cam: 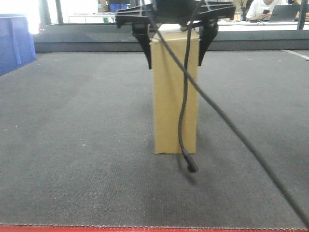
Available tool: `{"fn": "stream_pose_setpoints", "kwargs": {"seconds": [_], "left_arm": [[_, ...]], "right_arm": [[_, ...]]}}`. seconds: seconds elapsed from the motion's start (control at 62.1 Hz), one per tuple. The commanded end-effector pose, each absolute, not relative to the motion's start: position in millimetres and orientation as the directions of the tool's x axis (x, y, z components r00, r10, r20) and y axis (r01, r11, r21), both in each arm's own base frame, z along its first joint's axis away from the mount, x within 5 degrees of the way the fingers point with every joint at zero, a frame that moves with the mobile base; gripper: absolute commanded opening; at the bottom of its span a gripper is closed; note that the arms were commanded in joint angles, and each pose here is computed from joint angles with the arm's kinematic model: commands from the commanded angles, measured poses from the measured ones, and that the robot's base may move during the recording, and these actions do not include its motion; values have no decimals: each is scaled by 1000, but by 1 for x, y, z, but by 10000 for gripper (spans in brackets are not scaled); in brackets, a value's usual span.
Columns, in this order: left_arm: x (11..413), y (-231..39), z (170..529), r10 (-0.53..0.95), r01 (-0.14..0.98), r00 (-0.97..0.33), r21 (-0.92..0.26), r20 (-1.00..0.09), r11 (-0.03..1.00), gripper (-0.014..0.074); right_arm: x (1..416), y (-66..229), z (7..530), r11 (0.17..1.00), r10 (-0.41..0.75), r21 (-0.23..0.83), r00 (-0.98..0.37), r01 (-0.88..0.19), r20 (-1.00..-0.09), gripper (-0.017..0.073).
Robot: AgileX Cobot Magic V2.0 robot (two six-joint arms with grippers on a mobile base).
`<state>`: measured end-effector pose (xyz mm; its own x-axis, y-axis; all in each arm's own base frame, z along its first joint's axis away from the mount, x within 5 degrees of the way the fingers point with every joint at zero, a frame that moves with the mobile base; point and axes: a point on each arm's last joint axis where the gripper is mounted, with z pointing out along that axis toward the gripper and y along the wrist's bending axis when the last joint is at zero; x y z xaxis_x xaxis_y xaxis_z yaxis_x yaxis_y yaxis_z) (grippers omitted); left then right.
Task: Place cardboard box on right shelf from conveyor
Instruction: 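Lift the box off the conveyor with the right gripper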
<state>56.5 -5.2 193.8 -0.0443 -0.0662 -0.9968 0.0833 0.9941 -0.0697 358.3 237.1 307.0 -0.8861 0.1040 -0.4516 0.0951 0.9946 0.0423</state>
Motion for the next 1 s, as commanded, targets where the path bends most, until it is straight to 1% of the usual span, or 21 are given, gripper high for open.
{"fn": "stream_pose_setpoints", "kwargs": {"seconds": [0.0,0.145,0.258,0.322,0.467,0.548,0.628,0.725,0.821,0.837,0.982], "left_arm": [[55,-5,203,-84,89,51,-79,-995,993,-119],[55,-5,203,-84,89,51,-79,-995,993,-119],[55,-5,203,-84,89,51,-79,-995,993,-119],[55,-5,203,-84,89,51,-79,-995,993,-119],[55,-5,203,-84,89,51,-79,-995,993,-119],[55,-5,203,-84,89,51,-79,-995,993,-119],[55,-5,203,-84,89,51,-79,-995,993,-119],[55,-5,203,-84,89,51,-79,-995,993,-119],[55,-5,203,-84,89,51,-79,-995,993,-119],[55,-5,203,-84,89,51,-79,-995,993,-119],[55,-5,203,-84,89,51,-79,-995,993,-119]], "right_arm": [[352,211,364,995,87,86,-799,44,-595,225],[352,188,386,997,-56,-2,-758,-72,-649,225],[350,165,393,992,-122,-62,-744,-108,-657,225],[346,152,393,990,-138,-72,-740,-120,-658,225],[330,122,385,990,-123,-37,-727,-133,-675,225],[314,103,380,993,-81,8,-713,-121,-696,225],[298,86,372,995,-44,32,-703,-94,-710,225],[267,64,371,997,-9,47,-658,-68,-753,225],[237,48,366,997,16,58,-622,-47,-783,225],[227,44,366,997,23,61,-610,-42,-792,225],[177,31,367,995,44,82,-516,-51,-856,225]]}}
